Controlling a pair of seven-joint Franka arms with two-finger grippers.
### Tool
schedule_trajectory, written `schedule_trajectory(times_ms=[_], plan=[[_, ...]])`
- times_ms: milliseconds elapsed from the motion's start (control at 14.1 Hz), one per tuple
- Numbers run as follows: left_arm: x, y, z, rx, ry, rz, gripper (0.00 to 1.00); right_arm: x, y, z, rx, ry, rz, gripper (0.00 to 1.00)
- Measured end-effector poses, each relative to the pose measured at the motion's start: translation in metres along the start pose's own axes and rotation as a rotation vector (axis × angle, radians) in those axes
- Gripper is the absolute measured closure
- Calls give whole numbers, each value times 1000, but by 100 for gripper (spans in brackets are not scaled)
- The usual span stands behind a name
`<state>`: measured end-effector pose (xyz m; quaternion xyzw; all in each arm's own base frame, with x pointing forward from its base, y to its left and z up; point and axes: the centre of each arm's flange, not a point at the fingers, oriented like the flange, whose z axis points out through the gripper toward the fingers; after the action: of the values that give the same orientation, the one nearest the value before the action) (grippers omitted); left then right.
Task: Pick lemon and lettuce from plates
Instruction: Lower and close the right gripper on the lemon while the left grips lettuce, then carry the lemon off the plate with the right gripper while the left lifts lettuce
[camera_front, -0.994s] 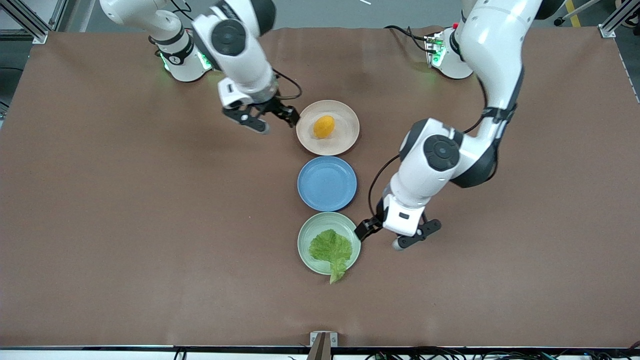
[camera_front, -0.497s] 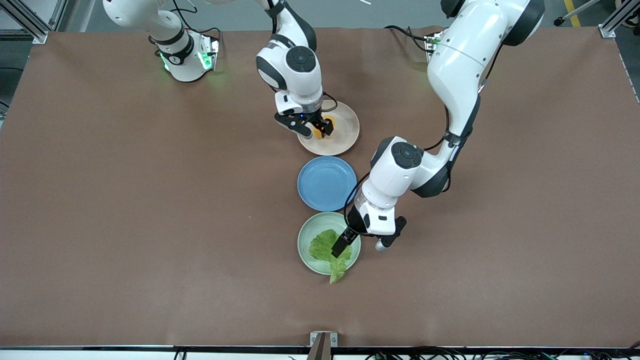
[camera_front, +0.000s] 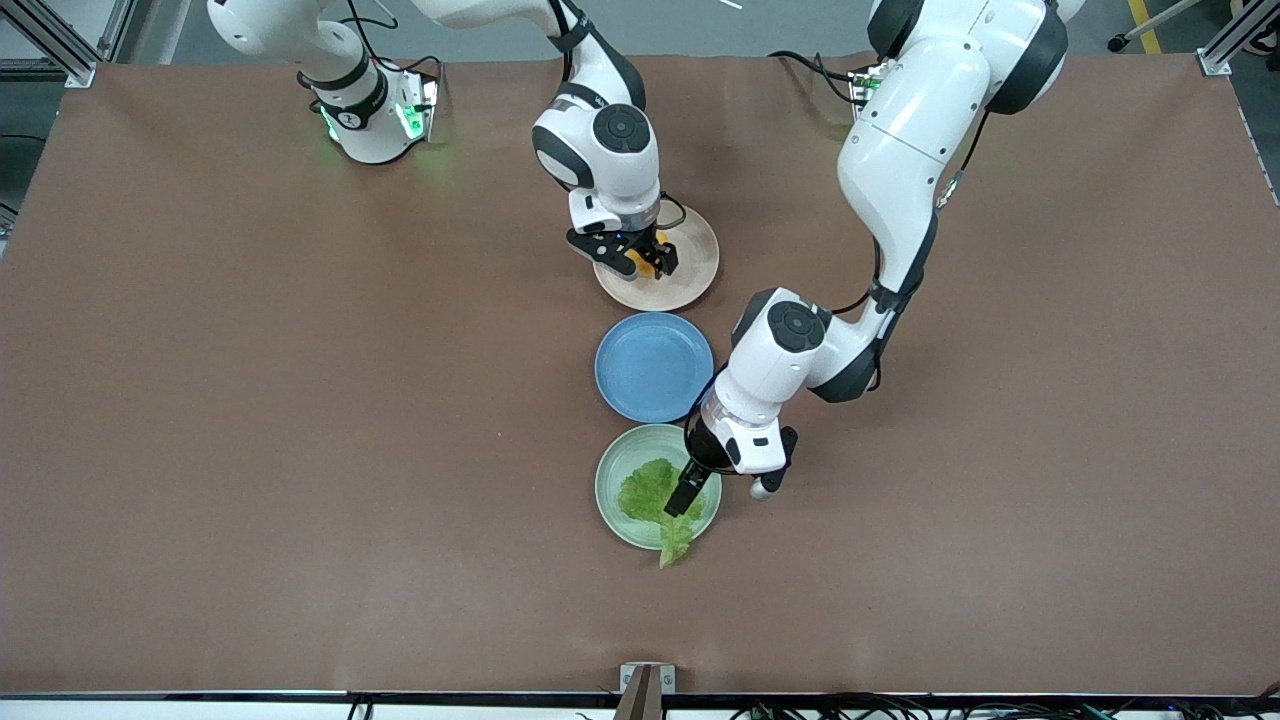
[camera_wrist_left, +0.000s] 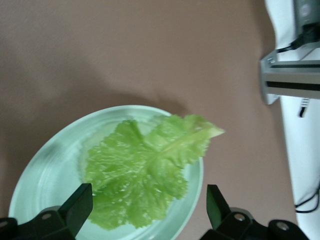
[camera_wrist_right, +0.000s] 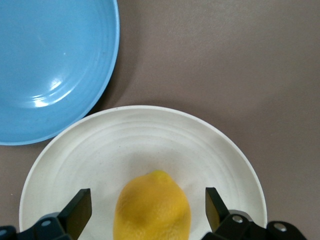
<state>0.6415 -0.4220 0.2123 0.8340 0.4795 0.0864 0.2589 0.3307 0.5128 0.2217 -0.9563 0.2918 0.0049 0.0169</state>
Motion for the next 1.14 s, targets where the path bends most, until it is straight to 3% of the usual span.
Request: schedule_trajectory(times_ms=[426,639,710,852,923,1135], plan=[[-7,-22,25,42,13,19,0,-14,0,16,2,2,0,2],[-6,-26,29,49,16,18,3,-15,0,19,1,2,2,13],[-6,-26,29,50,16,18,10,-15,0,19,2,2,2,21],[-5,-27,30,51,16,18,30,-15,-1,18,2,2,2,27],[-5,-27,31,52,16,18,30,-16,-1,18,2,2,2,33],[-6,-28,31,53,16,18,54,-10,-5,12,4,6,8,33]])
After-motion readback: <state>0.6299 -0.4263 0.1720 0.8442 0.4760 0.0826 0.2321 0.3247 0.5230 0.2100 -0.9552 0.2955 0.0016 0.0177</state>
